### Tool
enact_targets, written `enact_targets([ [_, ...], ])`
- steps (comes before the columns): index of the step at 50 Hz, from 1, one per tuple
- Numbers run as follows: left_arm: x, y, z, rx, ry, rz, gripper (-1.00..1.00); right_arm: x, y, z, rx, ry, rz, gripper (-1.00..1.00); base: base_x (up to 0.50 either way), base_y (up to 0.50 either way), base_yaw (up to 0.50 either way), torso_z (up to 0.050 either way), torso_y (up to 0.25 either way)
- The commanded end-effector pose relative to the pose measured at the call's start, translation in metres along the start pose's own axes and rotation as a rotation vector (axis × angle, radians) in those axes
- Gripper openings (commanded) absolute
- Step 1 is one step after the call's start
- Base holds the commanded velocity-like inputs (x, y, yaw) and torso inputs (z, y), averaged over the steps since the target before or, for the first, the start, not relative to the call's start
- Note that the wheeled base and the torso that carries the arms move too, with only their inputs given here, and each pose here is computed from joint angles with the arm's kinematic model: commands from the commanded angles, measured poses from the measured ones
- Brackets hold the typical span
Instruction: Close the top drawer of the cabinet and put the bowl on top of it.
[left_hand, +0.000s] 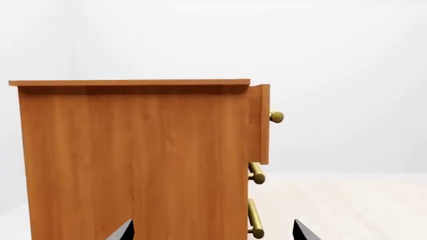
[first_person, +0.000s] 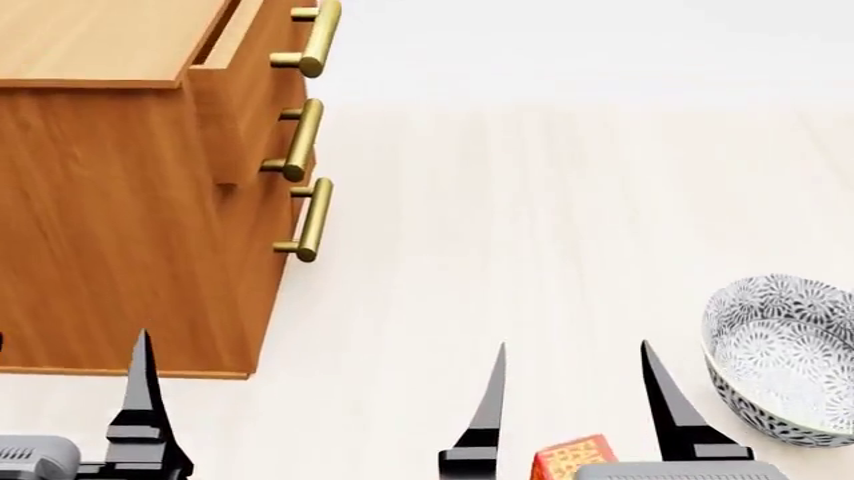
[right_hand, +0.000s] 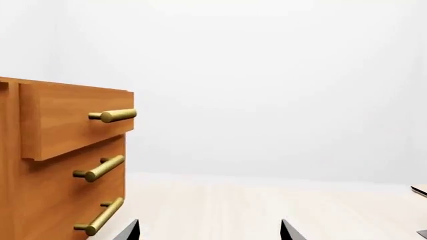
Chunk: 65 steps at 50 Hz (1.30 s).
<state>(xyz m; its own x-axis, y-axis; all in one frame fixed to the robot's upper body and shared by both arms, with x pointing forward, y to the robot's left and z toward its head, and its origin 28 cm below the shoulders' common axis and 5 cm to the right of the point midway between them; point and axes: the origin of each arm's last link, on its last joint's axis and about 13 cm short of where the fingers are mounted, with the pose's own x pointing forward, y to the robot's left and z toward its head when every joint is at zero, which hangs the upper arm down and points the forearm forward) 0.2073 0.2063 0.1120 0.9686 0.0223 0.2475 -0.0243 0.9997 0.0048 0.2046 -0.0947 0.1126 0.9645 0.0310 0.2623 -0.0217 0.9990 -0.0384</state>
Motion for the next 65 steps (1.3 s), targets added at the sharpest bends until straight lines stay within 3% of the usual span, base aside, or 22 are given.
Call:
enact_targets([
  [1, 0.0, 0.0, 0.0, -0.001, -0.002, 0.001, 1.0, 0.0, 0.0, 0.0, -0.002, -0.002, 0.003, 1.0, 0.5, 0.0, 0.0, 0.0, 0.0],
  [29, -0.002, 0.0, 0.004, -0.003, -0.01, -0.003, 1.0, 0.002, -0.001, 0.002, -0.007, -0.009, -0.018, 1.0, 0.5, 0.0, 0.0, 0.0, 0.001],
  [42, -0.003, 0.0, 0.004, -0.003, -0.012, -0.002, 1.0, 0.016, -0.003, 0.007, -0.03, -0.009, -0.021, 1.0, 0.0, 0.0, 0.0, 0.0, 0.0],
  [45, -0.004, 0.0, 0.005, -0.003, -0.014, -0.002, 1.0, 0.031, -0.007, 0.012, -0.048, -0.006, -0.04, 1.0, 0.0, 0.0, 0.0, 0.0, 0.0],
  [47, -0.004, 0.0, 0.005, -0.003, -0.016, -0.002, 1.0, 0.049, -0.009, 0.016, -0.08, 0.008, -0.06, 1.0, 0.0, 0.0, 0.0, 0.0, 0.0],
  [48, -0.004, 0.0, 0.005, 0.0, -0.016, -0.003, 1.0, 0.08, -0.014, 0.024, -0.096, 0.034, -0.081, 1.0, 0.0, 0.0, 0.0, 0.0, 0.0],
  [54, -0.004, -0.001, 0.006, 0.003, -0.018, -0.004, 1.0, 0.122, -0.014, 0.04, -0.132, 0.063, -0.109, 1.0, 0.0, 0.0, 0.0, 0.0, 0.0],
  [55, -0.002, -0.001, 0.008, 0.006, -0.017, -0.006, 1.0, 0.149, 0.027, 0.049, -0.211, 0.072, 0.045, 1.0, 0.0, 0.0, 0.0, 0.0, 0.0],
  [57, -0.002, -0.001, 0.007, 0.006, -0.016, -0.007, 1.0, 0.198, 0.012, 0.071, -0.268, 0.108, -0.03, 1.0, 0.0, 0.0, 0.0, 0.0, 0.0],
  [65, -0.002, -0.001, 0.008, 0.006, -0.016, -0.009, 1.0, 0.203, 0.009, 0.068, -0.283, 0.139, -0.046, 1.0, 0.0, 0.0, 0.0, 0.0, 0.0],
])
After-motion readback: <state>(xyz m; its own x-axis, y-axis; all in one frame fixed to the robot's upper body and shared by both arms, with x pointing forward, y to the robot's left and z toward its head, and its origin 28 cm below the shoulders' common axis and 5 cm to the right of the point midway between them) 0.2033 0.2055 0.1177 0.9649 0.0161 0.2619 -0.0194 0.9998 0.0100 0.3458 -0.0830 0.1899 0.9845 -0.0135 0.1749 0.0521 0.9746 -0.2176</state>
